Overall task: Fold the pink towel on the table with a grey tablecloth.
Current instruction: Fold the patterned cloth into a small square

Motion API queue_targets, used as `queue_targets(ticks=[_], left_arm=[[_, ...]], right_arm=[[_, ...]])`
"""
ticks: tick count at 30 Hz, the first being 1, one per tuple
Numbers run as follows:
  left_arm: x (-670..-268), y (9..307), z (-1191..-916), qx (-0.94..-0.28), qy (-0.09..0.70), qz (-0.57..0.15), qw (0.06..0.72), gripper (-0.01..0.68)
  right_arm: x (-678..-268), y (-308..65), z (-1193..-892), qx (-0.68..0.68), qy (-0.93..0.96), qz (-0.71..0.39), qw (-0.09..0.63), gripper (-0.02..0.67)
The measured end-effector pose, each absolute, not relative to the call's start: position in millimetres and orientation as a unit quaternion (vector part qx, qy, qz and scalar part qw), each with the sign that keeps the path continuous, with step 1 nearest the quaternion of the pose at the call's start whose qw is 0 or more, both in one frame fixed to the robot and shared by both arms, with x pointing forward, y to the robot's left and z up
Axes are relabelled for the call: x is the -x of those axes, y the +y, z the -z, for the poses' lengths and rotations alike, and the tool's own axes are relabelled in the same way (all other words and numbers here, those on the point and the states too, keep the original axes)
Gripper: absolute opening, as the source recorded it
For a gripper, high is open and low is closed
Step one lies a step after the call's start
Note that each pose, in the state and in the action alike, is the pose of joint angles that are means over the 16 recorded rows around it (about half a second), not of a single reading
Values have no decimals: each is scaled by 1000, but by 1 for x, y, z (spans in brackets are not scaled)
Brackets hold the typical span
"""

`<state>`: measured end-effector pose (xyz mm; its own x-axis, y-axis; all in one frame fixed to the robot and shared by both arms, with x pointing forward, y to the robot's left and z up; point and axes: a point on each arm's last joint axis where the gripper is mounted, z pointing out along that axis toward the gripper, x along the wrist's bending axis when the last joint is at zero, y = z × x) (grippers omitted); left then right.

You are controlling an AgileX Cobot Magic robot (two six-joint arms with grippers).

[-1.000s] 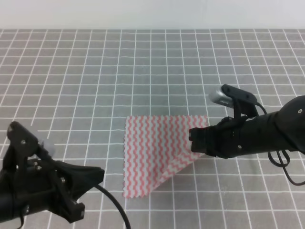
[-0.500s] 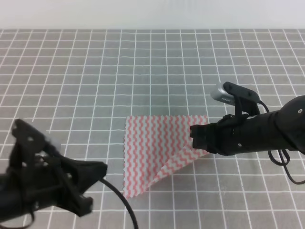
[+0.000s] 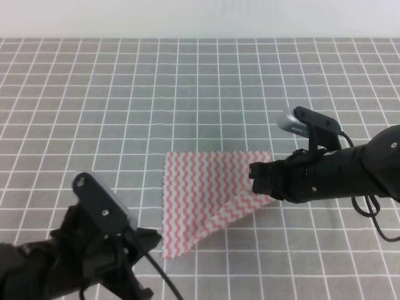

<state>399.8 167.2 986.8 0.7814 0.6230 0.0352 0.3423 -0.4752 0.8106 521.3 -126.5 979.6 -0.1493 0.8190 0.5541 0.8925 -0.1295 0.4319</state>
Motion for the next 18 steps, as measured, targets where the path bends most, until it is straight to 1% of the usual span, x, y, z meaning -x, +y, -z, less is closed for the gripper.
queue_targets(ticks=[3, 7, 12, 18], left_arm=[[-404, 162, -984, -852, 271, -163, 418, 65], [-412, 155, -982, -860, 259, -154, 412, 131], [-421, 148, -978, -866, 253, -149, 404, 231], [-427, 145, -974, -873, 245, -155, 393, 309]], right_arm=[[-522, -127, -981, 652, -654, 380, 48, -15], [-524, -126, -982, 654, -650, 384, 45, -15], [-527, -125, -984, 656, -645, 390, 43, -15], [-533, -122, -984, 656, -644, 392, 43, -15]])
